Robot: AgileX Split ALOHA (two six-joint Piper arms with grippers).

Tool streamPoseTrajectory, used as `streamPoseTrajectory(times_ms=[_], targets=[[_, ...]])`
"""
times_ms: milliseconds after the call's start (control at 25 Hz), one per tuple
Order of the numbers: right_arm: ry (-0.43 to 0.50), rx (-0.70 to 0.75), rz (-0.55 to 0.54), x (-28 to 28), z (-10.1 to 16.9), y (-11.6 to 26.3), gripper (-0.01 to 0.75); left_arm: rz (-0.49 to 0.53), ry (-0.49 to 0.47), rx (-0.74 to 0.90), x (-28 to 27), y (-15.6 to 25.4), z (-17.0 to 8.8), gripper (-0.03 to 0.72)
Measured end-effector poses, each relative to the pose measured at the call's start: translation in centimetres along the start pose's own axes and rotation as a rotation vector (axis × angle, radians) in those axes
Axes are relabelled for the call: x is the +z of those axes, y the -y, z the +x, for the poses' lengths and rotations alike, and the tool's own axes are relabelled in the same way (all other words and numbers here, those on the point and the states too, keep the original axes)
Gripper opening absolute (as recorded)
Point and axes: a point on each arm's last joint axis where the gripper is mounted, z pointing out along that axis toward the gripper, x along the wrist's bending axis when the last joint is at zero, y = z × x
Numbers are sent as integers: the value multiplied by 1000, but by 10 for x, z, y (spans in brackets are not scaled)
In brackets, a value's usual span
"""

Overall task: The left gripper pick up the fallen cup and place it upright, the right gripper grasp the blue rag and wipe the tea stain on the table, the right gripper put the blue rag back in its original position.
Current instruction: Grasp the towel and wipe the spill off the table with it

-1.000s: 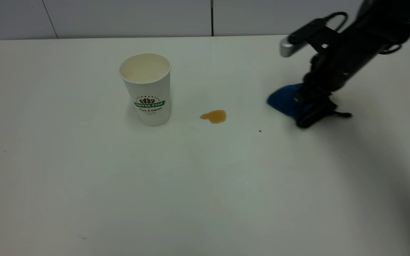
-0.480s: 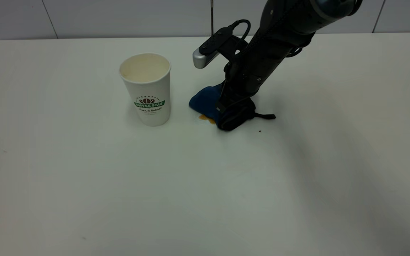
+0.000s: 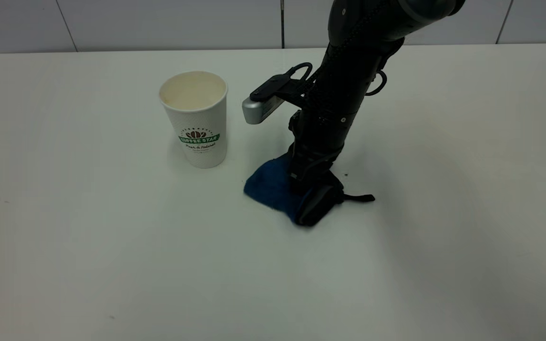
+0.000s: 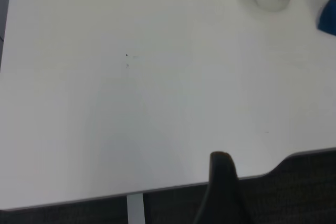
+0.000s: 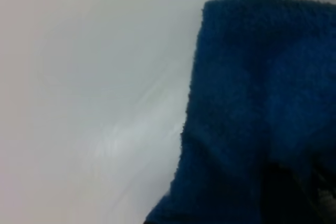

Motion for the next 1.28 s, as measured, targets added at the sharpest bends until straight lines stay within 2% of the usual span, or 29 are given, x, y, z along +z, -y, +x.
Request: streamPoseTrajectory(times_ms=[80,160,280,400,520,640,840,960,1080,1280], targets=[[59,58,38,-3,-6,3,41,0,0,0,0,0,0,583],[165,146,45,-7,-17,5,41,0,0,0,0,0,0,583],[355,211,-45,-15,-42,2,41,0,0,0,0,0,0,583],[429,247,-160,-16,-55,-2,41,0,0,0,0,0,0,583],[405,282,-206,-12,-50,-8,41,0,0,0,0,0,0,583],[323,272,-185,-8,-34,-15,41,0,0,0,0,0,0,583],[64,168,-23,-3,-4,-9,41,0,0,0,0,0,0,583],[-48,211,69,-6,-3,5,42,0,0,0,0,0,0,583],[-29,344,89,-14,-33,28,43,0,0,0,0,0,0,583],[129,557,104,-38,-96,78,43,0,0,2,0,0,0,583]])
